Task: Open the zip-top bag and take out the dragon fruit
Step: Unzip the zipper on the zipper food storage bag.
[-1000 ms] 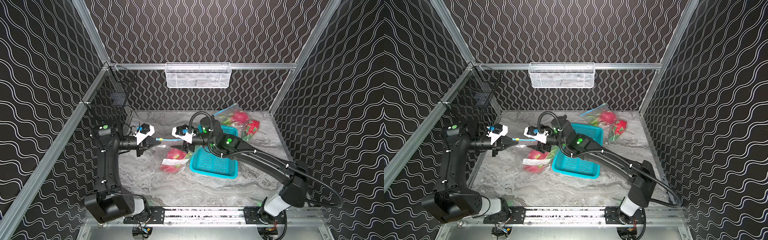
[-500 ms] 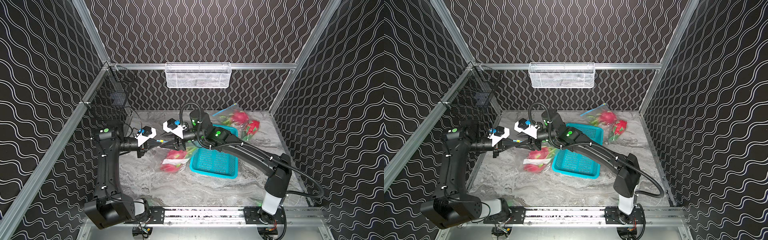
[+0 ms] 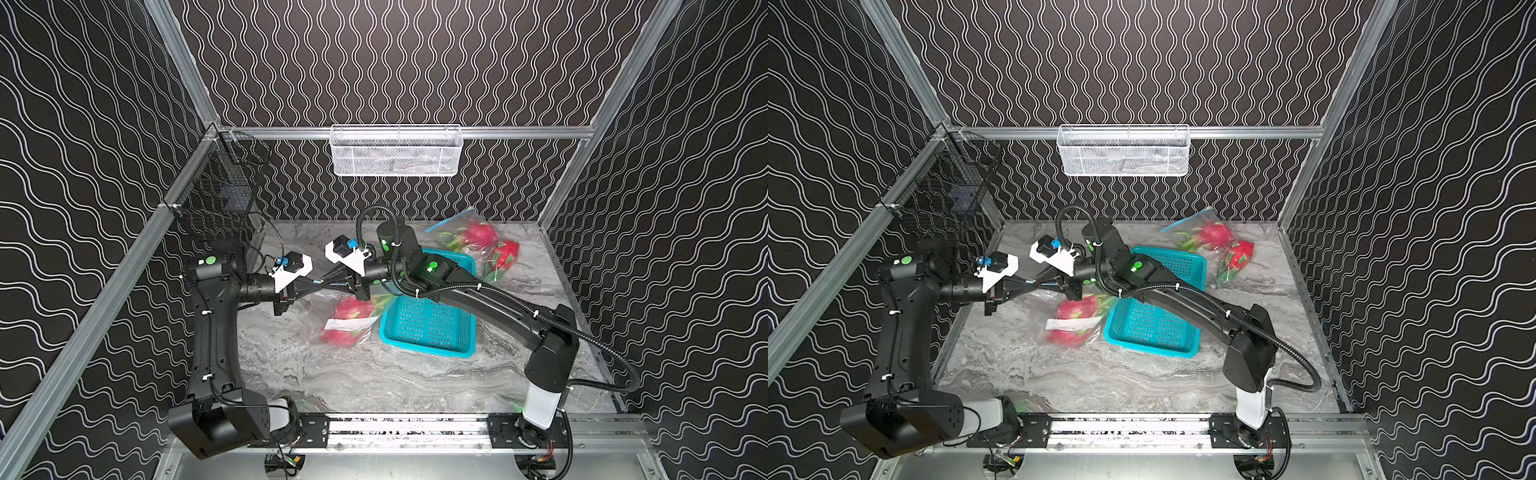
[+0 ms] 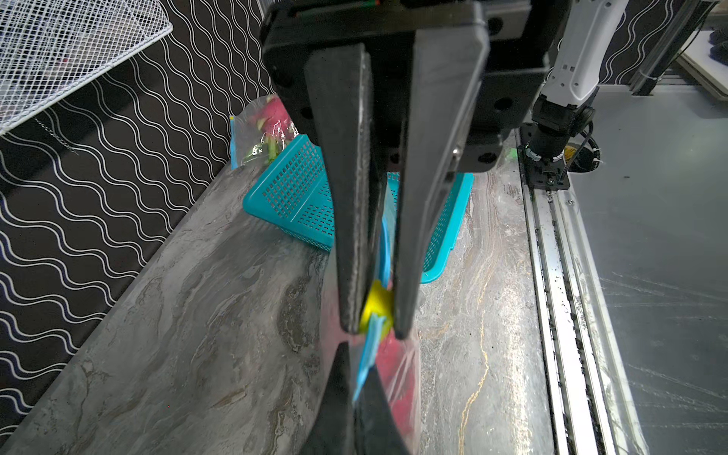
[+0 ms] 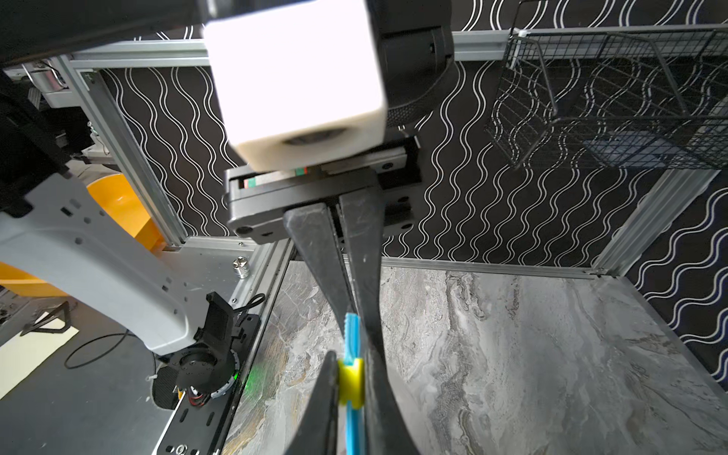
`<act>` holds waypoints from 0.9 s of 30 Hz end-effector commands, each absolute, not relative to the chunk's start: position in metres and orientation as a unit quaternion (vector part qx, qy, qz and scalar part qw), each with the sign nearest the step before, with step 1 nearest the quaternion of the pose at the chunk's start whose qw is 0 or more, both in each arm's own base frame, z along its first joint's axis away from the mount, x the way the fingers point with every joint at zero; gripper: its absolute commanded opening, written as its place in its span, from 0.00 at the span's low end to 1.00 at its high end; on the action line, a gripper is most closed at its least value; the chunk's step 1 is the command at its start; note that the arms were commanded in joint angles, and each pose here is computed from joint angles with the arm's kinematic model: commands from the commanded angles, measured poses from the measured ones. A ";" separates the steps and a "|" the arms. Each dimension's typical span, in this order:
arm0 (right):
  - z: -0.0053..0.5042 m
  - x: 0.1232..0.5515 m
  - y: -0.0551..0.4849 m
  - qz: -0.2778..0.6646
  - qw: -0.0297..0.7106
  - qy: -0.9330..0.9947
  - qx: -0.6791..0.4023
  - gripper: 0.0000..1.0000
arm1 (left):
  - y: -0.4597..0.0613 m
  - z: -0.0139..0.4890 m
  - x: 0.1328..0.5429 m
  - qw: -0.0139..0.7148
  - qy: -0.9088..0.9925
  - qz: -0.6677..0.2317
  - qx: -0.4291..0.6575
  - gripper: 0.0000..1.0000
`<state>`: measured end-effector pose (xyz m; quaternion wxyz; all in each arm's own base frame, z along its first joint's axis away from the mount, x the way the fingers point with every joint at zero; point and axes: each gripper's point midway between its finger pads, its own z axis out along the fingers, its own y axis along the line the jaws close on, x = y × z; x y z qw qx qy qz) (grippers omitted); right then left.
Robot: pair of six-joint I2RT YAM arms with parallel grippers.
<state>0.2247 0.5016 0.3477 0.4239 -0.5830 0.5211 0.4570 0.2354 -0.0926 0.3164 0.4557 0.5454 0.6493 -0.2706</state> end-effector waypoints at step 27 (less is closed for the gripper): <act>0.354 0.237 0.470 0.467 0.413 0.552 -0.554 0.00 | -0.111 0.329 0.232 0.444 0.652 -0.290 0.542 0.55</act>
